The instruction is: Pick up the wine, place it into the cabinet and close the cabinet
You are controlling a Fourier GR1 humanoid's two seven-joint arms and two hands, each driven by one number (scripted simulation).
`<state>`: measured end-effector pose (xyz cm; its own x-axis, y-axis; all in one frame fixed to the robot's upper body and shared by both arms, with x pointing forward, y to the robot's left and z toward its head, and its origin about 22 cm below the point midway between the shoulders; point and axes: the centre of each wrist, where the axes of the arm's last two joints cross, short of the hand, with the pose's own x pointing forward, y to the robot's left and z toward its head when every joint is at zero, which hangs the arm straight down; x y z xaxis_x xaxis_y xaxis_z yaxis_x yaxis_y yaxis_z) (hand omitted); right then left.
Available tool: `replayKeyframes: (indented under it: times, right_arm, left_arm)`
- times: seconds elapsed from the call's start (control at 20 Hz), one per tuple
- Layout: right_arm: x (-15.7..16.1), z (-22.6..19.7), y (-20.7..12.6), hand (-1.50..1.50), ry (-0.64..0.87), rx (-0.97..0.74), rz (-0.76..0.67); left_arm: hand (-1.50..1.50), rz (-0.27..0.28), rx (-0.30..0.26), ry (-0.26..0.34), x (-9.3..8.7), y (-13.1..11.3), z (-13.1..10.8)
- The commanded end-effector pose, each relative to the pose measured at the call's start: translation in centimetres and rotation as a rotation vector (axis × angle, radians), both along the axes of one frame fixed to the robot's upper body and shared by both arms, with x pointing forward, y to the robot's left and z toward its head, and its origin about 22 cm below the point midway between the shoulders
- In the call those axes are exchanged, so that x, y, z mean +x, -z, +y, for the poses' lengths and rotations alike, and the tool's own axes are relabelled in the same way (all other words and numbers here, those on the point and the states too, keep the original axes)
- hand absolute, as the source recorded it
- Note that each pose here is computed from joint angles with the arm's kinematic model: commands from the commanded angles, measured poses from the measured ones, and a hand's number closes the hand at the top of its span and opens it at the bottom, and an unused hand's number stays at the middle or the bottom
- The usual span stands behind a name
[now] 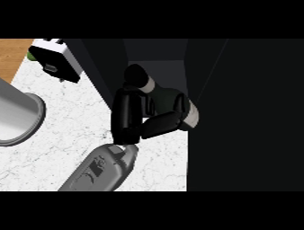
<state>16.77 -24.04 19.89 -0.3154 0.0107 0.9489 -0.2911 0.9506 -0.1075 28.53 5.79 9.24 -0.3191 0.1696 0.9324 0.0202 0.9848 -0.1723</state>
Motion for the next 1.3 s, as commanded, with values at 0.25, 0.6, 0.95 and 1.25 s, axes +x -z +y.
replayKeyframes:
  times: [0.25,0.6,0.95,1.25]
  right_arm:
    - [-2.7,0.3,-2.2,-1.50,-0.028,0.051,-0.053]
    - [-3.2,0.3,-2.0,-1.50,-0.043,0.036,-0.056]
    - [-3.3,-0.2,0.2,-1.50,-0.053,0.031,-0.041]
    - [-1.9,1.0,-1.9,-1.50,-0.057,0.045,-0.049]
  left_arm:
    - [1.50,0.004,0.124,-0.046,1.7,3.2,0.0]
    - [1.50,-0.023,0.137,-0.109,2.5,7.7,1.9]
    - [1.50,-0.014,0.103,-0.141,4.5,6.6,2.0]
    - [1.50,0.008,0.092,-0.131,6.6,5.6,2.6]
